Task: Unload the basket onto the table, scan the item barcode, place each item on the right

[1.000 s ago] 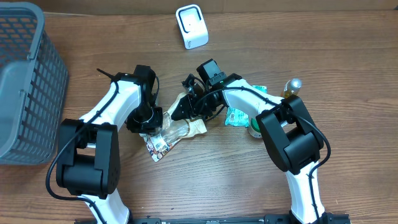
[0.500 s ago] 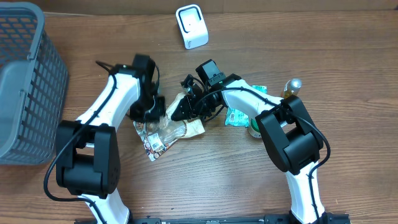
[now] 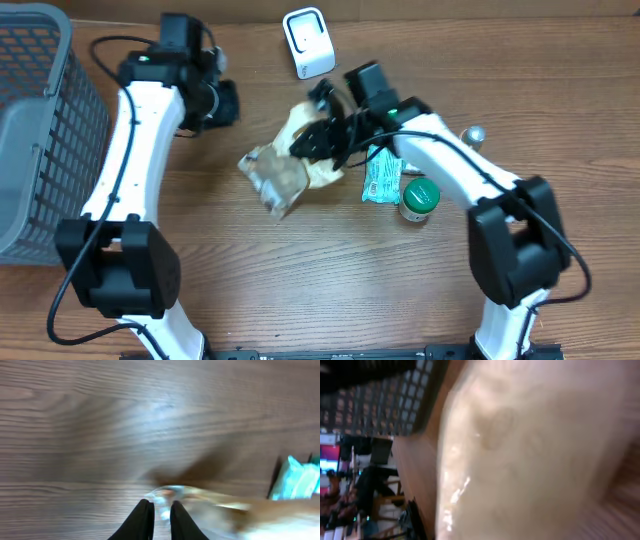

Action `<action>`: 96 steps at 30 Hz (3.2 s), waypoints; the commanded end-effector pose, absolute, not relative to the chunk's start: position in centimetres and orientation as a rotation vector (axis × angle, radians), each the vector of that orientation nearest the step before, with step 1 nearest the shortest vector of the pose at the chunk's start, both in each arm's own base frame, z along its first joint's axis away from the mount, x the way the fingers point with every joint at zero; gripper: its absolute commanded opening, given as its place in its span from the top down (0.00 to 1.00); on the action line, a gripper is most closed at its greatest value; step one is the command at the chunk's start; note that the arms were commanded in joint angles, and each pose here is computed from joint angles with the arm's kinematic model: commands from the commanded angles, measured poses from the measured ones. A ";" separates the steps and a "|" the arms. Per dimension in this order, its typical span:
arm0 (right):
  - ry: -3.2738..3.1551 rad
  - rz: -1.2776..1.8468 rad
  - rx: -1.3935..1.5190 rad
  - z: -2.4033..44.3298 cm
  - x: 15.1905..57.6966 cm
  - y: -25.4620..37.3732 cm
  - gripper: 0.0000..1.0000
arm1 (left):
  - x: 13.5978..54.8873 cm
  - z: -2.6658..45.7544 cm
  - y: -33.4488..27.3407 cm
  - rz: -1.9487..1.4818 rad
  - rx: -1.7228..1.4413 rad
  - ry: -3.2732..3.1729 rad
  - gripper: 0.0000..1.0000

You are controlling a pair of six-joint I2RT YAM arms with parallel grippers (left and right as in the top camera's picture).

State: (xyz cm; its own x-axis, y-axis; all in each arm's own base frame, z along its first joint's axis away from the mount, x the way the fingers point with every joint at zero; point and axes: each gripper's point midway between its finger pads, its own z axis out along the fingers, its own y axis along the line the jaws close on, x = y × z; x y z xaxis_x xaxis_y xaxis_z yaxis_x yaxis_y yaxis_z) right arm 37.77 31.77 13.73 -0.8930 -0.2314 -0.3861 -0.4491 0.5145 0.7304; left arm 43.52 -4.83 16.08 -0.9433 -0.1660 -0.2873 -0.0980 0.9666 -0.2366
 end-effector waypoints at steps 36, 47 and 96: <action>1.756 0.985 -0.686 36.8 47.9 30.7 0.97 | 44.5 18.1 8.0 0.192 -0.487 2.653 0.00; 1.618 0.100 -0.891 31.9 54.6 29.7 0.96 | 44.5 18.1 8.0 0.192 -0.487 2.653 0.01; 1.666 -0.007 -1.121 17.2 57.6 33.9 0.96 | 44.5 18.1 8.0 0.192 -0.487 2.653 0.00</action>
